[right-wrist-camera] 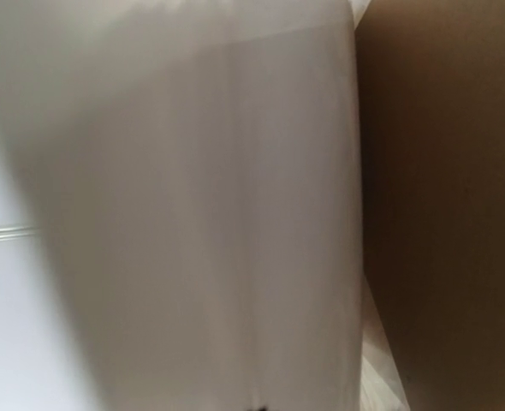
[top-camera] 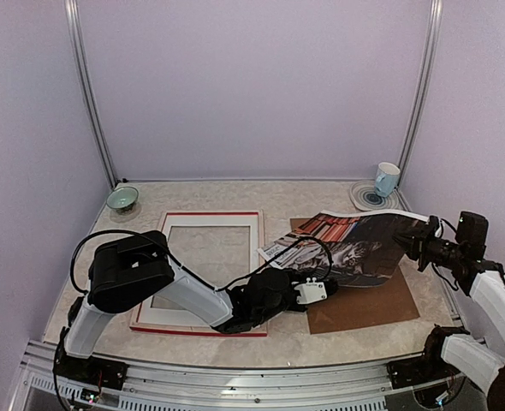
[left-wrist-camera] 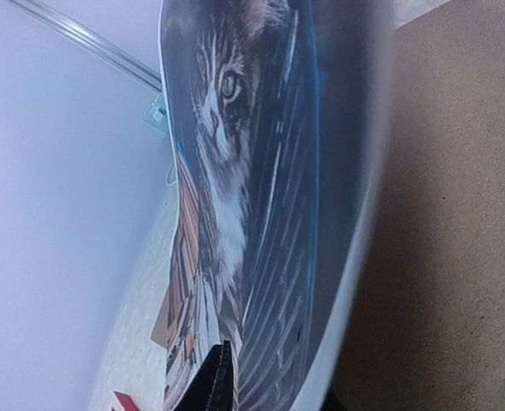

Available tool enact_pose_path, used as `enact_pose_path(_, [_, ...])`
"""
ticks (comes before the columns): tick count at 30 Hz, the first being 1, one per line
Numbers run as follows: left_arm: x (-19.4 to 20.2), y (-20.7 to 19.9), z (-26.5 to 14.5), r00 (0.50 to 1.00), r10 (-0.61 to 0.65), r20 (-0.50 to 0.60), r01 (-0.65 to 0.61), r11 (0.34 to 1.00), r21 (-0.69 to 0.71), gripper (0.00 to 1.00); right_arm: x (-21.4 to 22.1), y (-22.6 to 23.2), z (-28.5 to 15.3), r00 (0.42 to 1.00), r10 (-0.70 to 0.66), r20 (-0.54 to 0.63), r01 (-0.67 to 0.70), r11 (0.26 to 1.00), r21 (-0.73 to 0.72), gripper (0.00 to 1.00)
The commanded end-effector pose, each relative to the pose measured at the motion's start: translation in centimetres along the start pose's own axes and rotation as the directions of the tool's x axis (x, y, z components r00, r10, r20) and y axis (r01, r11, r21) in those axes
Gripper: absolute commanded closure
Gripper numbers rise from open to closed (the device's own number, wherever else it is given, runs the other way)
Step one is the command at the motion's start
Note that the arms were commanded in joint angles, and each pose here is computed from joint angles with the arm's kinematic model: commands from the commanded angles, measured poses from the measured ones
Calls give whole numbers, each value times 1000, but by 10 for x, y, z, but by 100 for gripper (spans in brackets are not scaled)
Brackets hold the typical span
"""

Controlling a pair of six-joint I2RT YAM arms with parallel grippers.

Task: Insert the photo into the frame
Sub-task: Pass from the right arm to the left

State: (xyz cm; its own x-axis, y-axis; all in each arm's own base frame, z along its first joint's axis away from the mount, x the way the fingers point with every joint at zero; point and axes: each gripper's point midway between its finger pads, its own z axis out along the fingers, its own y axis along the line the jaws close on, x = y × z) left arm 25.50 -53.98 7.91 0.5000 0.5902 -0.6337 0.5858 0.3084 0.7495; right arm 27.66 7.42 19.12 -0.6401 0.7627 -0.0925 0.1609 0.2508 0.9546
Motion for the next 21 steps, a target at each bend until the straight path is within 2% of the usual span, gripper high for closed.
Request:
enact_pose_path(1, [-15,16,1,999,-17,35,19,998,-62,83,8,4,-1,999,-27,-27,27,1000,-2,100])
enact_pose_path(7, [-21,20,-5,998,-27,58,30,998,-56,100,8,2,-1,999,-29,-24,29,1000,3,100])
enact_pose_path(11, [-27,29,-9,996,-51,67,54,997,-58,100,6,6,-1,999,-39,-21,39,999,-3,91])
enact_pose_path(12, [-28,31,-10,996,-59,64,63,996,-61,100,5,8,-1,999,-48,-17,48,999,-6,85])
enact_pose_path(15, [-33,42,-13,993,-104,59,108,992,-69,100,0,13,-1,996,-93,-2,93,996,5,47])
enact_pose_path(16, [-34,48,-14,991,-124,56,128,989,-75,100,-4,16,-2,993,-122,8,121,992,18,38])
enact_pose_path(18, [-39,62,-16,982,-181,60,186,979,-88,100,-16,26,-4,977,-210,34,207,976,60,24])
enact_pose_path(21, [-49,82,-17,963,-261,66,267,958,-107,100,-37,34,-8,940,-331,83,317,937,148,14])
